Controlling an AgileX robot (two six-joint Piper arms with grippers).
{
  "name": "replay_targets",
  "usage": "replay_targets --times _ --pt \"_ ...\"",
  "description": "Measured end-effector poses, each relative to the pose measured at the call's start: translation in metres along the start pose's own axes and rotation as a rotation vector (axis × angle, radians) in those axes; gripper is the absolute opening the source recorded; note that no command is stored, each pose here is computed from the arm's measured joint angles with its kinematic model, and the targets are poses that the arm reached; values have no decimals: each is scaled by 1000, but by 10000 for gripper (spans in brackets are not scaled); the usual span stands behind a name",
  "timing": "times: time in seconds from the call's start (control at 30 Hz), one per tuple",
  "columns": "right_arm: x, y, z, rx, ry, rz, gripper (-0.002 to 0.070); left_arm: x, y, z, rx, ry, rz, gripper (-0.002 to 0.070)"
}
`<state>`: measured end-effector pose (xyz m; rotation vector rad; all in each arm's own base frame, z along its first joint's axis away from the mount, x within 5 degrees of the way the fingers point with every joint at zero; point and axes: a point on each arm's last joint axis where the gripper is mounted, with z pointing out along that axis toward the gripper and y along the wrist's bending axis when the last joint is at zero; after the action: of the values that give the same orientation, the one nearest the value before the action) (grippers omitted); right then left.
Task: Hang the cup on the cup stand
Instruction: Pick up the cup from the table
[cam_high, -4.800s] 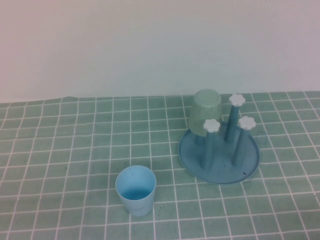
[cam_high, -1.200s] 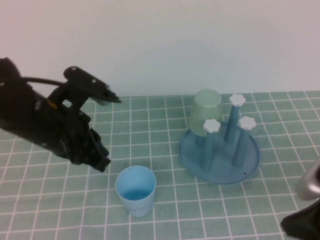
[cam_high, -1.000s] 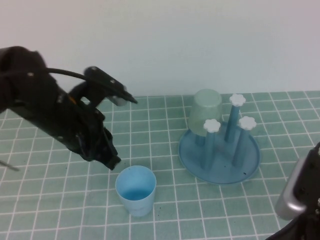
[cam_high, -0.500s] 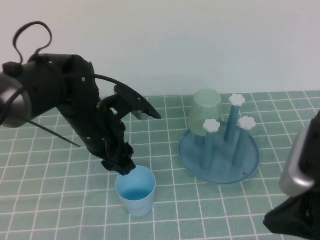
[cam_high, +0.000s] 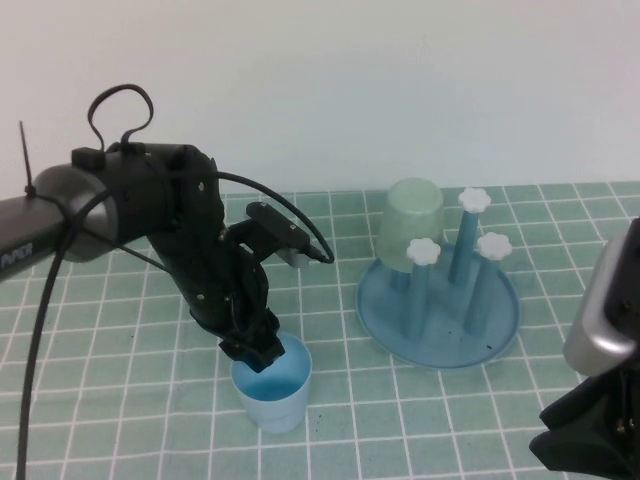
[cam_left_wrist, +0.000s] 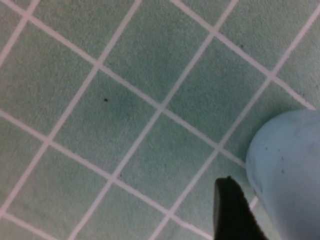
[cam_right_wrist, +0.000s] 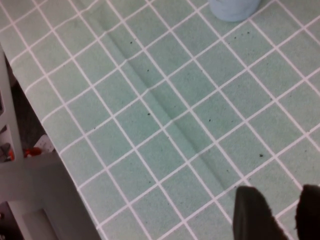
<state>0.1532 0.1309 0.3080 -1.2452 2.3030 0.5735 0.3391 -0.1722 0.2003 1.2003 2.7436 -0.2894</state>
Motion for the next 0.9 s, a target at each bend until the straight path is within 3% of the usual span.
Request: replay_targets --times 0.1,0.23,0.33,0.57,0.67,0.77,0.9 --pt "1 0 0 -5 7 0 209 -2 2 5 0 6 0 269" --pt "1 1 0 -6 11 1 210 -2 5 6 -23 12 37 73" --pt "1 1 0 -8 13 1 210 -3 4 3 -29 -6 53 25" --pt "5 3 0 -35 55 -9 213 -10 -15 -42 54 -124 197 12" --pt "7 5 -3 -42 59 -55 230 -7 -33 -61 186 -168 334 12" --pt "8 10 -10 -40 34 -106 297 -5 -50 -73 328 -231 415 11" --pt "7 19 -21 -73 -35 -176 472 -10 -62 -89 411 -359 407 11"
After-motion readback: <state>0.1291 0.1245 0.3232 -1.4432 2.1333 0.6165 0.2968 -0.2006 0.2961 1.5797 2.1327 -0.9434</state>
